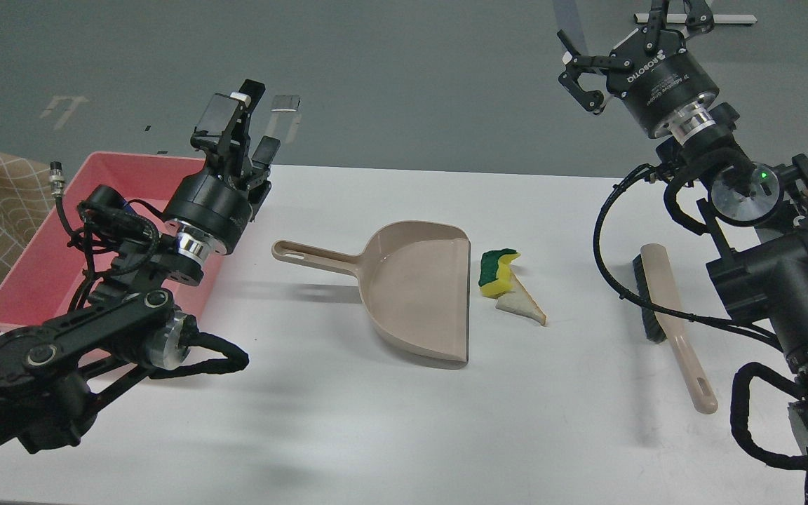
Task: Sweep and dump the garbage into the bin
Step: 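Move the left gripper down toward the dustpan handle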
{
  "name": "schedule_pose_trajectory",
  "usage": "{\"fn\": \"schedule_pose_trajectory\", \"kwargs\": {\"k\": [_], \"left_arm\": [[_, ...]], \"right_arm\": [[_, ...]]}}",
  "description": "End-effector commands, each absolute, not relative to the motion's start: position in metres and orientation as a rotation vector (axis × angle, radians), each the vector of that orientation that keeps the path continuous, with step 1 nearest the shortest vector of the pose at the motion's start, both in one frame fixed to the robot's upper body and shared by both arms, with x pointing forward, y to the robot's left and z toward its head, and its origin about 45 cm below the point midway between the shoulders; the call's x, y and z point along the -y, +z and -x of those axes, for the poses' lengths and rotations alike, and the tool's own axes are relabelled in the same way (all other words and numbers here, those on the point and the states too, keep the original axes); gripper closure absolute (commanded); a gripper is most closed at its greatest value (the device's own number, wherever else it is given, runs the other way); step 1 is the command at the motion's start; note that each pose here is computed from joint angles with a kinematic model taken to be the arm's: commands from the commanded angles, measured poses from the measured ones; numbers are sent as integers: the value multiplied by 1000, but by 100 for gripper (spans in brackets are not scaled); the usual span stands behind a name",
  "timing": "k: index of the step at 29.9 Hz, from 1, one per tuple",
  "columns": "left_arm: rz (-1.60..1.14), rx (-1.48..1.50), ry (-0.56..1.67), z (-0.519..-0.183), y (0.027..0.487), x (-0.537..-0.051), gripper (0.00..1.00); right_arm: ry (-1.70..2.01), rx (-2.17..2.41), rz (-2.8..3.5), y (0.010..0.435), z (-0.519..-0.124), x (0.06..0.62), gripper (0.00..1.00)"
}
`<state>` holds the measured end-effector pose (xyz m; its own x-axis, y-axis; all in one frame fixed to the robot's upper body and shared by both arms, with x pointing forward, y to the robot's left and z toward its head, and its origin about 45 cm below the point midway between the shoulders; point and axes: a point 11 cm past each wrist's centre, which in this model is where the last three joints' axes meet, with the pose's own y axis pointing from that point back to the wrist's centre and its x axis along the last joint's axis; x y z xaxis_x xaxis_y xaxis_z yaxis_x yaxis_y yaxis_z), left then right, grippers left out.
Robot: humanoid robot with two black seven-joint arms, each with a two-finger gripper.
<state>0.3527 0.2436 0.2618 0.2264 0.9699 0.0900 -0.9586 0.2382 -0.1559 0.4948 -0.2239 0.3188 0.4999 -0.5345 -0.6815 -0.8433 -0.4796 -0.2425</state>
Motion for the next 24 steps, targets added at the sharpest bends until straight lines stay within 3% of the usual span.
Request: {"fn": "schedule_pose_trajectory", "kwargs": {"k": [1, 10, 24], "left_arm": [[65, 189, 1305, -340, 257, -239, 2], [-1, 189, 1241, -293, 224, -229, 2], [-48, 176, 1207, -259, 191, -214, 2]], "right_arm": [[719, -1129, 2184, 318, -495, 224, 0], [741, -1147, 2177, 307, -492, 227, 0], [750, -1152, 2175, 303, -490, 228, 0]]}}
